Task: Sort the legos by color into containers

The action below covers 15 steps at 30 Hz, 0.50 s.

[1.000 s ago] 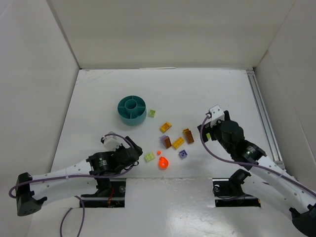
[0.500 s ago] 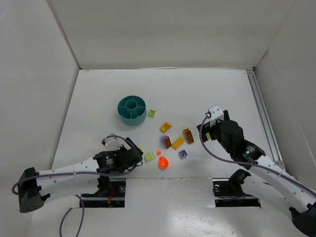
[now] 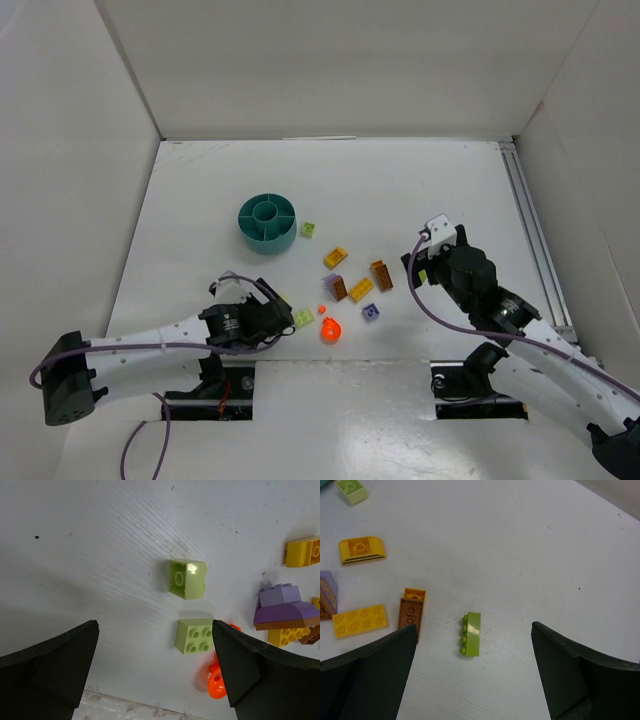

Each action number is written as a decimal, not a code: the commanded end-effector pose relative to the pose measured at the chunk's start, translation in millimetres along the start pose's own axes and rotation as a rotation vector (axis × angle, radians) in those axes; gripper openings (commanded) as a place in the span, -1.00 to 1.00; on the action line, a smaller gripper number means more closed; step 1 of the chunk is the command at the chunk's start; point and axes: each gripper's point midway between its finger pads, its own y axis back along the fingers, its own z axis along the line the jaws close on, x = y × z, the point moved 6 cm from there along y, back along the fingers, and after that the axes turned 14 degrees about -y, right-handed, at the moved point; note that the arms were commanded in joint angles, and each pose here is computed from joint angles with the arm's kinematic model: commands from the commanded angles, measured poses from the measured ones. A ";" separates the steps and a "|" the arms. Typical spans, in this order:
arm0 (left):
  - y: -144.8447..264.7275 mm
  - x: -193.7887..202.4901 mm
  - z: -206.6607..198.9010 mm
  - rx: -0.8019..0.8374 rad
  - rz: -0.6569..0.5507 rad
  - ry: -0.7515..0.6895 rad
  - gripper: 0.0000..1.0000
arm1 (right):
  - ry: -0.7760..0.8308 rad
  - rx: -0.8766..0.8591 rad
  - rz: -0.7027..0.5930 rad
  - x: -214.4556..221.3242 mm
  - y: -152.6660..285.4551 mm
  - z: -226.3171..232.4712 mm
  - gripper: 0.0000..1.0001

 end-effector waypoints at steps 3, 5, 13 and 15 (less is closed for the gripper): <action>-7.3 -19.2 -27.6 0.009 -0.085 -0.009 0.89 | -0.025 0.006 -0.046 -5.9 -3.3 1.8 1.00; -14.8 -28.8 -36.7 0.004 -0.093 -0.036 0.83 | -0.022 0.007 -0.037 -4.4 -4.7 2.2 1.00; -46.7 -38.6 -49.5 -0.032 -0.034 -0.108 0.32 | -0.019 0.018 -0.030 -3.0 -6.1 1.5 1.00; -47.2 -37.7 -53.1 -0.022 -0.023 -0.123 0.27 | -0.019 0.028 -0.031 -3.1 -6.0 0.2 1.00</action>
